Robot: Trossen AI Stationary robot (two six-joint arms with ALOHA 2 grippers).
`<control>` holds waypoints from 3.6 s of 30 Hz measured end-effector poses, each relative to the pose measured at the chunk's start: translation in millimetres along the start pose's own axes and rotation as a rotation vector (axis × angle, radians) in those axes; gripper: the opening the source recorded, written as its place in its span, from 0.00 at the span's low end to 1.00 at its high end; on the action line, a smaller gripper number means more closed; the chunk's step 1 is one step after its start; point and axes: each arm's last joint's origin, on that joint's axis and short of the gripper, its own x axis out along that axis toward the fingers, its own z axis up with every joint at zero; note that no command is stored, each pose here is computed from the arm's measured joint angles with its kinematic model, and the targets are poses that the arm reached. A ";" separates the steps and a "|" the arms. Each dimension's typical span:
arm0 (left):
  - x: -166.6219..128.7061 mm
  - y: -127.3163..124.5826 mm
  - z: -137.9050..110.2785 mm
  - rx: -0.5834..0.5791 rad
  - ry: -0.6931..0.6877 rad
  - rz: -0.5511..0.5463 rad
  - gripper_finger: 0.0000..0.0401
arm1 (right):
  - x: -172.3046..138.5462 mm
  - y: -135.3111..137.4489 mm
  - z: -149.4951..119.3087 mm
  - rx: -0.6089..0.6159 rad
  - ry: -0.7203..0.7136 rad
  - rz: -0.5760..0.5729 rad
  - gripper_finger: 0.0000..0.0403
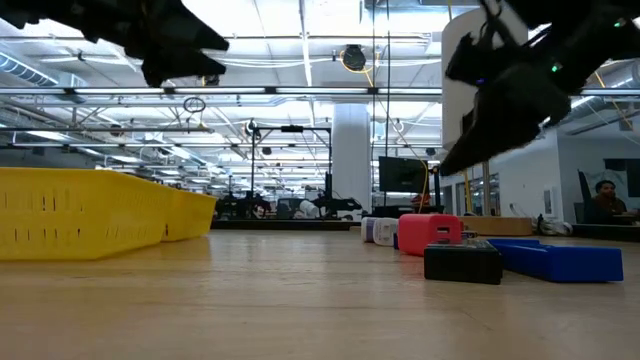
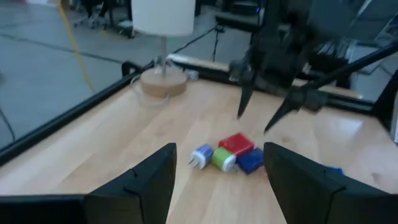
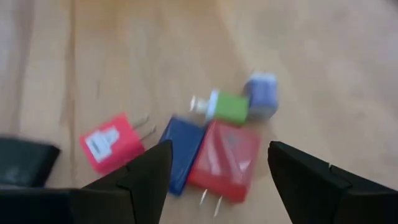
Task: Pick & Place Office items
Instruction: Put the red charger adapter into the top yellow bin
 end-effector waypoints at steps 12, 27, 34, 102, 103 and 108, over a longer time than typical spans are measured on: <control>-13.5 14.8 -25.2 -0.022 -0.025 -0.106 0.61 | 37.6 -13.4 -2.1 0.050 0.141 -0.047 0.63; -36.8 31.3 -40.2 -0.121 -0.133 -0.187 0.61 | 39.8 -19.9 -1.8 0.021 0.170 -0.021 0.63; -36.6 31.9 -40.3 -0.142 -0.135 -0.168 0.61 | 43.8 -27.8 -6.2 0.048 0.233 -0.020 0.63; -36.5 32.0 -40.4 -0.139 -0.134 -0.161 0.61 | 48.8 -32.7 -19.2 -0.105 0.117 0.051 0.56; -36.5 32.0 -40.4 -0.139 -0.134 -0.161 0.61 | 48.8 -32.7 -19.2 -0.106 0.117 0.051 0.56; -36.5 32.0 -40.4 -0.139 -0.134 -0.161 0.61 | 48.7 -32.7 -19.1 -0.106 0.116 0.051 0.53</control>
